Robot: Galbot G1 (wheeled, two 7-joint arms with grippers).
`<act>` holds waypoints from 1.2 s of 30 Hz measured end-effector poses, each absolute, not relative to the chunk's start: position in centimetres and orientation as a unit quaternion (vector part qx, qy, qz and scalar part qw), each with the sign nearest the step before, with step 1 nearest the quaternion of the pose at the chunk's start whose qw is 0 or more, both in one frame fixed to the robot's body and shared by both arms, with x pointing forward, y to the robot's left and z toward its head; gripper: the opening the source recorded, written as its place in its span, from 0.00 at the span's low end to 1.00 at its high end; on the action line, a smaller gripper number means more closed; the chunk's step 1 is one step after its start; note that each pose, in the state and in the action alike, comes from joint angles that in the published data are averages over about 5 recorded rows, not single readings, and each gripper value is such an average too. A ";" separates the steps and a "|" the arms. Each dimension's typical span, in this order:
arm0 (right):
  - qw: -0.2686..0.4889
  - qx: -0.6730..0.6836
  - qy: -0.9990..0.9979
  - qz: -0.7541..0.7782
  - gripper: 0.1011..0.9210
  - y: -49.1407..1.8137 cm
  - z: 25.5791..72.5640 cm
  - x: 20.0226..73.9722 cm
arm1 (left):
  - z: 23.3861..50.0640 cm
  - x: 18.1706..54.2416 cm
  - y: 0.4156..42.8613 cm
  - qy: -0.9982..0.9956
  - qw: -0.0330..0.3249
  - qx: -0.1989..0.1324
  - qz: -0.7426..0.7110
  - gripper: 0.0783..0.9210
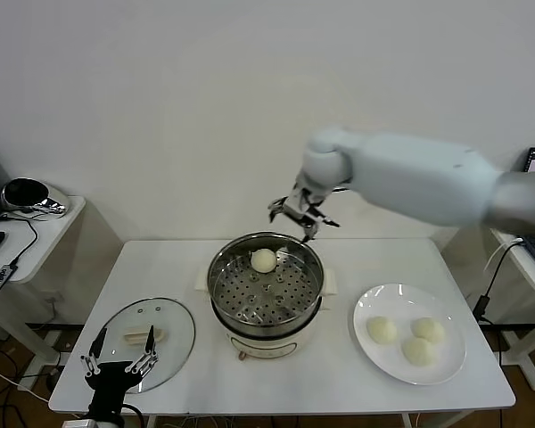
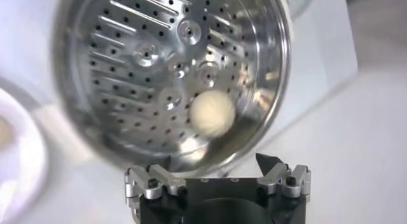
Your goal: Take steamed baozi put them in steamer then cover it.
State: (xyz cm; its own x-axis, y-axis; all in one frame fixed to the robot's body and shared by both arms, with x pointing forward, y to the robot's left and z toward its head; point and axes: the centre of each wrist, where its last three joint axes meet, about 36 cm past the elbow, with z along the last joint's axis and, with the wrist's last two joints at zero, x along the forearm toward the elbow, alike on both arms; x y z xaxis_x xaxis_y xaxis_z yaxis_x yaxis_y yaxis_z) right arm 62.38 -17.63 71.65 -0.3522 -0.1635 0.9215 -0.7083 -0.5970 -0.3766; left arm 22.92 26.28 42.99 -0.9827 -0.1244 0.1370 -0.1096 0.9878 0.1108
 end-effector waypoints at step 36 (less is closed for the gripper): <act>0.377 0.504 -0.517 0.580 0.88 -34.7 51.8 54.0 | 42.8 22.5 26.1 -0.992 0.085 0.070 -0.061 0.88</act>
State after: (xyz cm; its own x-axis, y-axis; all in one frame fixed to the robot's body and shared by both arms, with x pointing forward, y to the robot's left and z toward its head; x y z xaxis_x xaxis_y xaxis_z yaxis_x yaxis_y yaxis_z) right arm 53.98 -34.67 51.81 -0.2076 -0.0830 0.9747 -0.9588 -0.1803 -0.2196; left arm 22.47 26.15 42.79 -0.9757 -0.1488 0.1608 -0.1279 0.9828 0.1332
